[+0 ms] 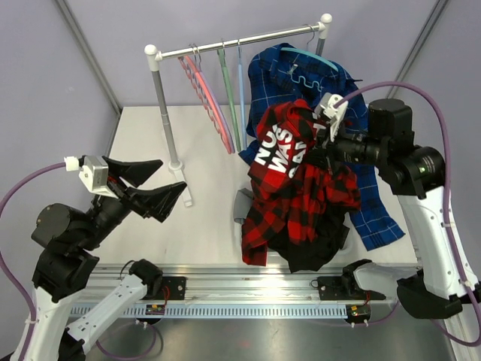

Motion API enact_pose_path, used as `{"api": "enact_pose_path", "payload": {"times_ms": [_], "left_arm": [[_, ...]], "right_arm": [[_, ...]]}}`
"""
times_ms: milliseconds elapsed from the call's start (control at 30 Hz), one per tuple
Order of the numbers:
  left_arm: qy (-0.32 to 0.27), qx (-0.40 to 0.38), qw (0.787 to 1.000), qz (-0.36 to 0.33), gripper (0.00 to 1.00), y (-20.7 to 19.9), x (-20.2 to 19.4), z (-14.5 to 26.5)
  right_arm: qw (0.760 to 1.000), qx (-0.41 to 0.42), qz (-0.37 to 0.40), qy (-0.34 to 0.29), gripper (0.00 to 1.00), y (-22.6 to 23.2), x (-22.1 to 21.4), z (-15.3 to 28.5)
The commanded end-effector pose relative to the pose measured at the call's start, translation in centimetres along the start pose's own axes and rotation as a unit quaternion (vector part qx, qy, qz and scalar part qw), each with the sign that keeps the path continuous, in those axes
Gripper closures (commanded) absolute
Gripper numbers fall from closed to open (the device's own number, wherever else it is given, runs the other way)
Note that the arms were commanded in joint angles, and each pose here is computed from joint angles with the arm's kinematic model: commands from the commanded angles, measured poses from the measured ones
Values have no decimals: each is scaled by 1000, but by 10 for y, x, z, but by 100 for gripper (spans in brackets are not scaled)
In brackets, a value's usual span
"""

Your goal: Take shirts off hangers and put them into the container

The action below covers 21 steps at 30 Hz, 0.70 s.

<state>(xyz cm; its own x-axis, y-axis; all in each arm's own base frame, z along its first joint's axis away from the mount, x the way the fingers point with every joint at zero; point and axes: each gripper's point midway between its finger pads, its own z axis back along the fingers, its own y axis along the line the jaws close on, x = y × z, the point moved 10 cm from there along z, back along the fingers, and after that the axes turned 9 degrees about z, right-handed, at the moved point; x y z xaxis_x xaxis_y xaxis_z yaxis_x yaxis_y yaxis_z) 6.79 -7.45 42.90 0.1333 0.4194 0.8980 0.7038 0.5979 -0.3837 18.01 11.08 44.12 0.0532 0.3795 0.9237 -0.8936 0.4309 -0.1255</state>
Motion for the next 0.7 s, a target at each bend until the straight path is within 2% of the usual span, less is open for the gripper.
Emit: {"api": "enact_pose_path", "payload": {"times_ms": [0,167,367,500,667], "left_arm": [[-9,-1,1000,-2,1,1,0,0],[1,1,1000,2,1,5,-9,-4],[5,-1,1000,5,1,7,-10,-8],[7,3,1000,2,1,7,-10,-7],[6,16,1000,0,1,9,-12,-1]], "right_arm": [[997,-41,61,-16,100,6,-3,23],[997,-44,59,-27,100,4,2,23],[990,14,36,-135,100,-8,64,16],[973,87,-32,-210,100,-16,107,5],[959,98,-57,-260,100,-24,137,5]]}}
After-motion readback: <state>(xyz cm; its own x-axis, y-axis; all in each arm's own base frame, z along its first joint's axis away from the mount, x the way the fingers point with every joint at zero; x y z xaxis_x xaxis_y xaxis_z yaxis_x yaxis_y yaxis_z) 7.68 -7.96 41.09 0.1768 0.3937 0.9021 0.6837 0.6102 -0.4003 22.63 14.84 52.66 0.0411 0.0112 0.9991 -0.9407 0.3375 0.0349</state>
